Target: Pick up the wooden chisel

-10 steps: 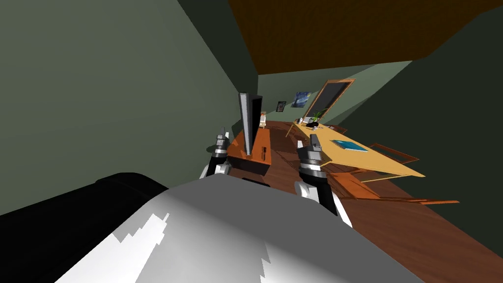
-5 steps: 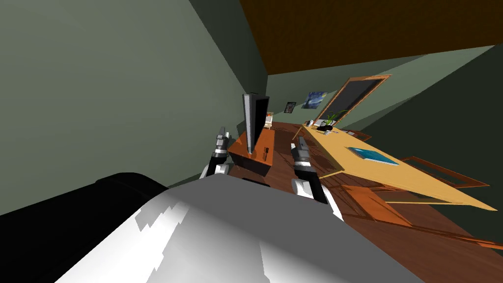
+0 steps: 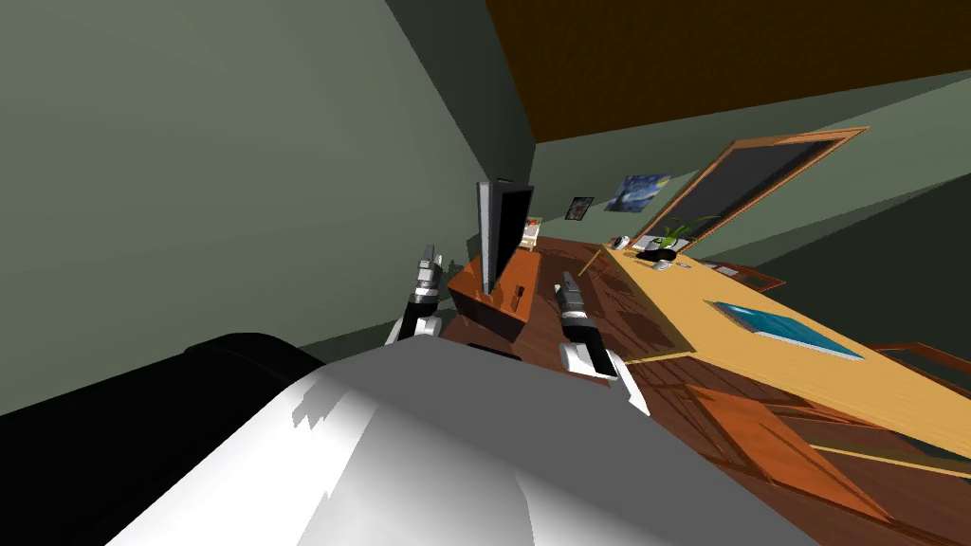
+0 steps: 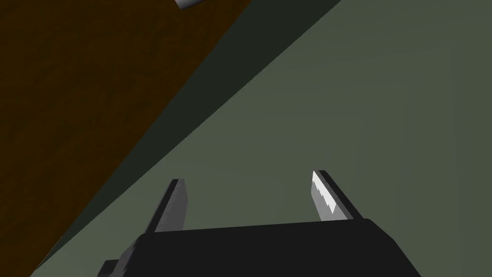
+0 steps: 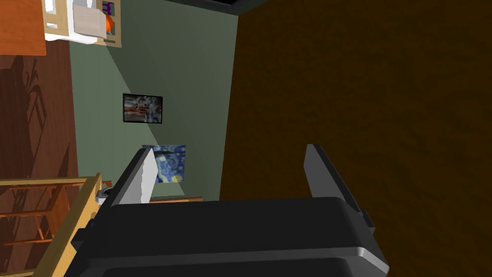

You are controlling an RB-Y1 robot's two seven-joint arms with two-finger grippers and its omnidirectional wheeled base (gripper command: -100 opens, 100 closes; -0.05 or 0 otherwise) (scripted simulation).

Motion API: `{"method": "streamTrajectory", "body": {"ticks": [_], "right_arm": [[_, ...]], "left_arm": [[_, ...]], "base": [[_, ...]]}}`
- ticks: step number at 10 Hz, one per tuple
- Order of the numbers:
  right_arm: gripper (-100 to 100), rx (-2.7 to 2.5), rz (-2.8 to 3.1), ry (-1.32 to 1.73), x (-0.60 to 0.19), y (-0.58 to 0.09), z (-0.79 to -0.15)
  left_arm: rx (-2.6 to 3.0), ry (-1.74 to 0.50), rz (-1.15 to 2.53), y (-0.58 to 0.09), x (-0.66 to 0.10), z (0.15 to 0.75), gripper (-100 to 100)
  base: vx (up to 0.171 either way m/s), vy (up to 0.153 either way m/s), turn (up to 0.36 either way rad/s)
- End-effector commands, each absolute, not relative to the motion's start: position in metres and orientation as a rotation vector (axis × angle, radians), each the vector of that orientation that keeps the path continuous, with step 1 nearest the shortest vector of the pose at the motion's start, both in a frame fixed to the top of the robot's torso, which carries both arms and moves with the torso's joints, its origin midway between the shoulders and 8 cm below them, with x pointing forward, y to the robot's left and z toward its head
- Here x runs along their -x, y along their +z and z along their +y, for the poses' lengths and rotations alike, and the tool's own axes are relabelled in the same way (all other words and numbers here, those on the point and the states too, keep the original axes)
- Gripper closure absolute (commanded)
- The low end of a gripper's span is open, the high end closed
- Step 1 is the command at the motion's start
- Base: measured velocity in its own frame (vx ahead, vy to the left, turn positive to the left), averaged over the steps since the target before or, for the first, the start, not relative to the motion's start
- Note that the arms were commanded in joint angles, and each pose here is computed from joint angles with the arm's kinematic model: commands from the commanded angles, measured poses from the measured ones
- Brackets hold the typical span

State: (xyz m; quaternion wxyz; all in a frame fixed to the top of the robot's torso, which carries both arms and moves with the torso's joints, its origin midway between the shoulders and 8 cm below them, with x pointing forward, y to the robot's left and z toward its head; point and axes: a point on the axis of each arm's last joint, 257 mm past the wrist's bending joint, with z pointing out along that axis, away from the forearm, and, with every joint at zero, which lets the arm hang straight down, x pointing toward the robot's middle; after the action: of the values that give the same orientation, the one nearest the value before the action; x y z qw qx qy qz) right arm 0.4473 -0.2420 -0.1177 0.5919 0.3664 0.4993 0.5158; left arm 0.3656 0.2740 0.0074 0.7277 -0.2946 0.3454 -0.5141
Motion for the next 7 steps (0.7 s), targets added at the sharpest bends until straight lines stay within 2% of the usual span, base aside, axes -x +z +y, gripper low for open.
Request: {"method": "streamTrajectory", "body": {"ticks": [1, 7], "right_arm": [[-100, -0.879, 1.201, 1.170, -0.454, -0.133, -0.244], [-100, -0.985, 1.401, 0.995, -0.472, -0.221, -0.258]], "left_arm": [[0.649, -1.133, 0.761, 0.007, -0.366, 0.274, 0], [0.649, -1.133, 0.761, 0.007, -0.366, 0.274, 0]], "base": [[-0.014, -0.054, 0.152], [-0.004, -0.051, 0.240]]}}
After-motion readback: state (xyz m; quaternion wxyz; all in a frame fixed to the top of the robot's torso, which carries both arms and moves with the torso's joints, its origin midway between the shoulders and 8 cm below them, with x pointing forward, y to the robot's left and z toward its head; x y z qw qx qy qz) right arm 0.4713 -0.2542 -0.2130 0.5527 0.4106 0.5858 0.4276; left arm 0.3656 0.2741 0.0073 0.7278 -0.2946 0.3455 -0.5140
